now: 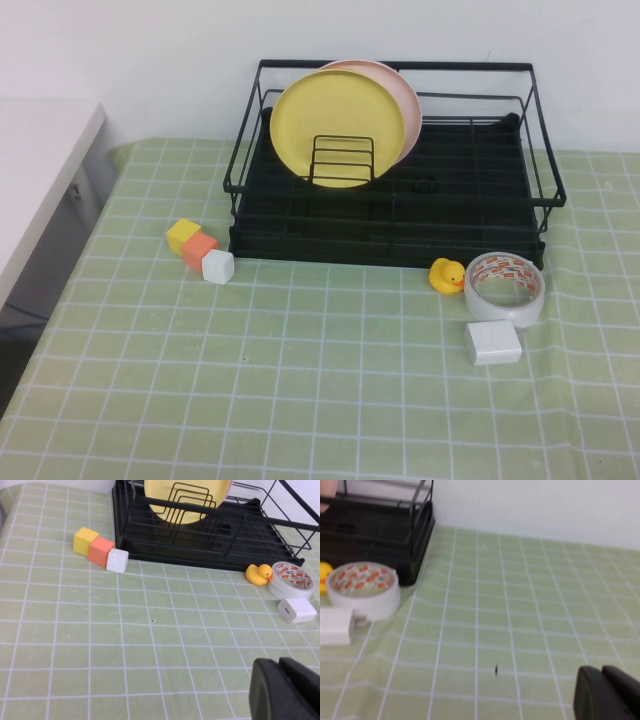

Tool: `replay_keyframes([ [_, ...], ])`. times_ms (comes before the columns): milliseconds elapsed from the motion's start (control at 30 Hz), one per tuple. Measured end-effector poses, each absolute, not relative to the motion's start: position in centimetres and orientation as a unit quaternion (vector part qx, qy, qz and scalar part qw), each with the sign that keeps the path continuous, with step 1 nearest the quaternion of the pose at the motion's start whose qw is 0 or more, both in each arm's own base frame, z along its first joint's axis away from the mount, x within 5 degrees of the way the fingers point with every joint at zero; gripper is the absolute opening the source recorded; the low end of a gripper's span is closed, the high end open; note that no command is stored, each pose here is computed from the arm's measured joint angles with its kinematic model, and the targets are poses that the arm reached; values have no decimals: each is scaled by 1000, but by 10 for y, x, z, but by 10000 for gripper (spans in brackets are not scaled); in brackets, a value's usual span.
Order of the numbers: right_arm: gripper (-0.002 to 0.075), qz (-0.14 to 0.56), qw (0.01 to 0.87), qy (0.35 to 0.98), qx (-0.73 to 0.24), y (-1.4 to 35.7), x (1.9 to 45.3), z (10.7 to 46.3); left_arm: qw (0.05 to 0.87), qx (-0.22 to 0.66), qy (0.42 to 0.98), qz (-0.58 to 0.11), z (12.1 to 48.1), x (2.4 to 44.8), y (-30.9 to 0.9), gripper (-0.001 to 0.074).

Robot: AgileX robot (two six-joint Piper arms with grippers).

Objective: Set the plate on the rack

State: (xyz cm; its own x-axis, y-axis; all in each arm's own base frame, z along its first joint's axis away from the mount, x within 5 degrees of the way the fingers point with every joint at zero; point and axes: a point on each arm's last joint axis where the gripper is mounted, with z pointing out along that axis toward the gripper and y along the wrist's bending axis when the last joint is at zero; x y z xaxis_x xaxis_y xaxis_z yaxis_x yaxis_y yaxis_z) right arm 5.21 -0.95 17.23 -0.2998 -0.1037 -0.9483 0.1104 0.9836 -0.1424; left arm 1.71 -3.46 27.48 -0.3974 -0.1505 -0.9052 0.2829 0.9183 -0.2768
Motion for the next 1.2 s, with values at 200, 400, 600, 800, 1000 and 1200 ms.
replay_keyframes([
  [200,11,-87,578,811,3,-10,51,170,547,41,812,-198,275,17,-35,0],
  [400,11,-86,578,811,4,-10,51,170,547,41,812,-198,275,17,-35,0],
  [600,11,-86,578,811,5,-10,51,170,547,41,812,-198,275,17,-35,0],
  [800,11,-86,578,812,5,-10,51,170,547,41,812,-198,275,17,-35,0],
  [1000,11,-86,578,812,5,-10,51,170,560,31,807,-183,269,22,-31,0],
  [1200,11,-86,578,811,5,-10,51,171,595,-91,783,-158,245,33,-14,0],
])
